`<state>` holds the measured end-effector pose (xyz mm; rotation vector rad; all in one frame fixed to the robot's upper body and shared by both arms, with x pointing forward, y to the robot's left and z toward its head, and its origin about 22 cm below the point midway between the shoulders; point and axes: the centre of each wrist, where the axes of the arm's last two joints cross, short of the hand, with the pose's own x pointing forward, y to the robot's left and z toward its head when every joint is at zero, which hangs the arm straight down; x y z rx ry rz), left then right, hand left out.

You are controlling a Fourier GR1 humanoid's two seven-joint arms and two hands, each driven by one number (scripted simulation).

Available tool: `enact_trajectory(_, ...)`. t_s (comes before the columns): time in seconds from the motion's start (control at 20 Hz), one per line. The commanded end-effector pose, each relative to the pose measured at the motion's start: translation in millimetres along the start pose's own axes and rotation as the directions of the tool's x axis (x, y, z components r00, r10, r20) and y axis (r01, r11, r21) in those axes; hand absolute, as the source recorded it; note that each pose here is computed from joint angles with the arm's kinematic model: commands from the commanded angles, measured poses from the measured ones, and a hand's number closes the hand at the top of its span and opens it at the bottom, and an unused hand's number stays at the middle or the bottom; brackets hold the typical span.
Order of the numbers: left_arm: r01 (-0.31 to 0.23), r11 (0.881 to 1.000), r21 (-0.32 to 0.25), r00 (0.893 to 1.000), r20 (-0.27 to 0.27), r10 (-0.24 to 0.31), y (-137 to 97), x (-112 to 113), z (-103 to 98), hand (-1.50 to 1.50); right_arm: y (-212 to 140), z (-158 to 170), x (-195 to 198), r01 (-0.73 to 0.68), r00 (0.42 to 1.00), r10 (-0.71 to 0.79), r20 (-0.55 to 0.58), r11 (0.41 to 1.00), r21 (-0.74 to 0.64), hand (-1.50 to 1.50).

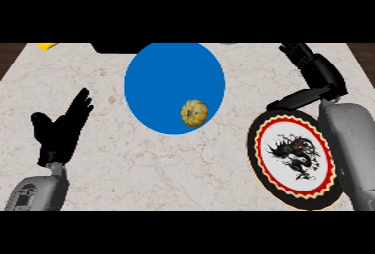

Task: Pick the squash from the plate and place it in the plate

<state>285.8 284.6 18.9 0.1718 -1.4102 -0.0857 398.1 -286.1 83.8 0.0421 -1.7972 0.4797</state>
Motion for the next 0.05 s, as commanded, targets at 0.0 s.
enact_trajectory(0.0, 0.009, 1.000, -0.024, 1.000, 0.004, -0.009, 10.1, -16.0, -2.0, 0.00, -19.4, 5.4, -9.9, -0.022, 1.000, 0.022, -0.020, 1.000, 0.003, -1.50)
